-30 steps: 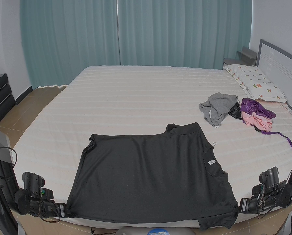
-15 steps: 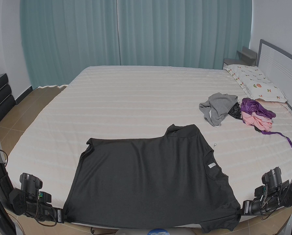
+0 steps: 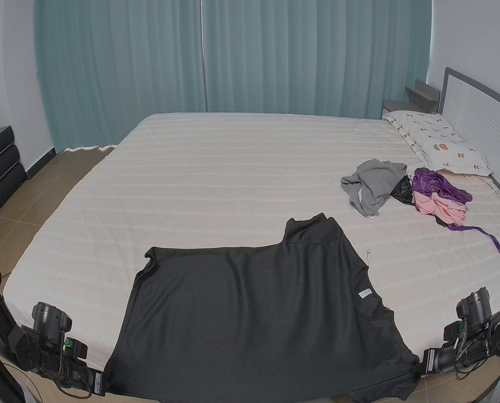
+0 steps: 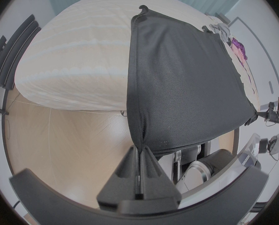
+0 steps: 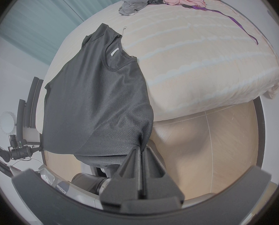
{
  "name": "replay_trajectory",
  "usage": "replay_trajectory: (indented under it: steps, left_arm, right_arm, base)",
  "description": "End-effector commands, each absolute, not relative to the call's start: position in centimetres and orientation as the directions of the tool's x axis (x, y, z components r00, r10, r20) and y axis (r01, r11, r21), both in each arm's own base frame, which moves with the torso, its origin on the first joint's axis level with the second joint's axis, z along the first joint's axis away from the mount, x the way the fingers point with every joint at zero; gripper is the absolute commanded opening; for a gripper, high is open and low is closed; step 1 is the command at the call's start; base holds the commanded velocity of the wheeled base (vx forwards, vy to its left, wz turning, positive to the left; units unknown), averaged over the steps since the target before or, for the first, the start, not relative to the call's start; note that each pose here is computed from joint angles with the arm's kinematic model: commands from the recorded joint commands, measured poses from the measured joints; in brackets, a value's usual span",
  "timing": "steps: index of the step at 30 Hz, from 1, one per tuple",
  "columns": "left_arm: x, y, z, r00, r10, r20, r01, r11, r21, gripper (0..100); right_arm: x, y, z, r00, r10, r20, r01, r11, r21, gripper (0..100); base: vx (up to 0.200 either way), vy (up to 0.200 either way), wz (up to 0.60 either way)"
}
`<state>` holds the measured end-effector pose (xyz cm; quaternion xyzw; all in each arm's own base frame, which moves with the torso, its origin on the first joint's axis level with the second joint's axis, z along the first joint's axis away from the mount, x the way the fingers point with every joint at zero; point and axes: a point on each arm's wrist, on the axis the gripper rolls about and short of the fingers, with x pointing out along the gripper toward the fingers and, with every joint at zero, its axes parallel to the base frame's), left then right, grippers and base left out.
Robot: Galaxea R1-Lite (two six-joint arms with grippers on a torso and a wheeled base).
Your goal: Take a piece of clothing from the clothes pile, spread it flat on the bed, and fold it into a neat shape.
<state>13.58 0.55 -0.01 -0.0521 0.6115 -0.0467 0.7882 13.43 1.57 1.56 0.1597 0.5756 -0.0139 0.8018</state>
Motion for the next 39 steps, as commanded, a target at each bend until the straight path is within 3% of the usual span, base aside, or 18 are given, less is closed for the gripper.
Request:
replay_trajectory:
  steps: [1,7,10,14,23,31,39]
  left_arm:
    - [12.9,0.5,0.4,0.252,-0.125,-0.960,0.026,0.992,-0.123,0]
    - [13.0,0.4,0.8,0.277,-0.116,-0.954,0.027,0.993,-0.113,0]
    - [14.1,0.5,1.6,0.368,-0.112,-0.923,-0.011,0.992,-0.125,0]
    - [16.1,0.6,3.0,0.474,-0.120,-0.872,-0.122,0.972,-0.200,0]
    - [18.5,0.6,4.1,0.548,-0.125,-0.827,-0.231,0.928,-0.293,0]
    - [19.3,0.5,4.2,0.563,-0.141,-0.814,-0.234,0.918,-0.321,0]
    - [19.2,0.4,6.1,0.653,-0.137,-0.745,-0.235,0.898,-0.372,0]
  right_arm:
    - [12.7,1.5,2.1,0.357,0.163,-0.920,0.196,0.950,0.244,0]
    - [12.7,1.4,2.7,0.406,0.161,-0.900,0.182,0.951,0.252,0]
    - [13.1,1.4,3.6,0.486,0.173,-0.857,0.162,0.946,0.283,0]
    - [14.6,1.6,4.2,0.532,0.178,-0.828,0.154,0.941,0.301,0]
    - [17.7,1.9,4.9,0.577,0.184,-0.796,0.140,0.938,0.318,0]
    - [18.8,1.9,5.7,0.613,0.186,-0.768,0.131,0.934,0.331,0]
    - [17.4,2.0,5.1,0.582,0.182,-0.792,0.125,0.943,0.308,0]
  base:
    - [0.000,0.000,0.00]
    - [0.000,0.000,0.00]
    - [0.000,0.000,0.00]
    - [0.000,0.000,0.00]
    - [0.000,0.000,0.00]
    - [0.000,0.000,0.00]
    - [0.000,0.000,0.00]
